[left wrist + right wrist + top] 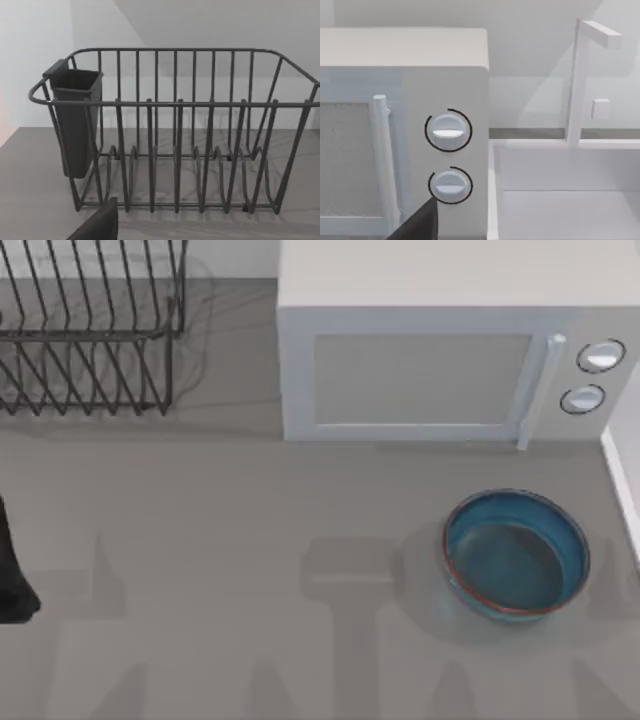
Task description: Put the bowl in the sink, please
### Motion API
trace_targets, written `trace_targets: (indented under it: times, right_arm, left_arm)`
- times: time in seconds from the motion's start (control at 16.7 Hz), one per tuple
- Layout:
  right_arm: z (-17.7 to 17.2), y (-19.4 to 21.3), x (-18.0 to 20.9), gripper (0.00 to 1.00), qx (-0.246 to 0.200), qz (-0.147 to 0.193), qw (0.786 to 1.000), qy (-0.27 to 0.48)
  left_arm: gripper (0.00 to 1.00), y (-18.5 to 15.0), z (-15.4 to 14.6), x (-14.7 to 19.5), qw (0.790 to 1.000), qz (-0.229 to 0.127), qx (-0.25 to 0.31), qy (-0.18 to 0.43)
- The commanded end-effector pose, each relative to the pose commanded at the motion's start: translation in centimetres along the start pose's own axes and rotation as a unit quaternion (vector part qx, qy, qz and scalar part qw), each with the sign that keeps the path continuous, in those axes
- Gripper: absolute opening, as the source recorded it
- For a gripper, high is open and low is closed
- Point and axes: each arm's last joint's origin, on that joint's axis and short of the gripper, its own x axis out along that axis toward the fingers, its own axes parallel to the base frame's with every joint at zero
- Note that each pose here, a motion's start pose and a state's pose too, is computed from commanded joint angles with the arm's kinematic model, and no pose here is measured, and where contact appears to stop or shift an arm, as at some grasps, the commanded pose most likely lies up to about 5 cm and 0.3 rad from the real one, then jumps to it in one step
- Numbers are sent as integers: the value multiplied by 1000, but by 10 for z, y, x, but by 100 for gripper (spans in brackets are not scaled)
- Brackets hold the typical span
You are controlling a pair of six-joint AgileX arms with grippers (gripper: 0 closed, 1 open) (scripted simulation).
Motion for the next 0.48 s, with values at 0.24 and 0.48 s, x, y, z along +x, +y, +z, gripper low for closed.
trace_targets:
  times: [0.24,0.48]
  right_arm:
    - [5,1,0,100,3,4,1000,15]
    - [36,5,5,100,20,20,995,96]
  left_arm:
    - [100,0,0,0,1000,0,0,0]
    - [100,0,0,0,1000,0,0,0]
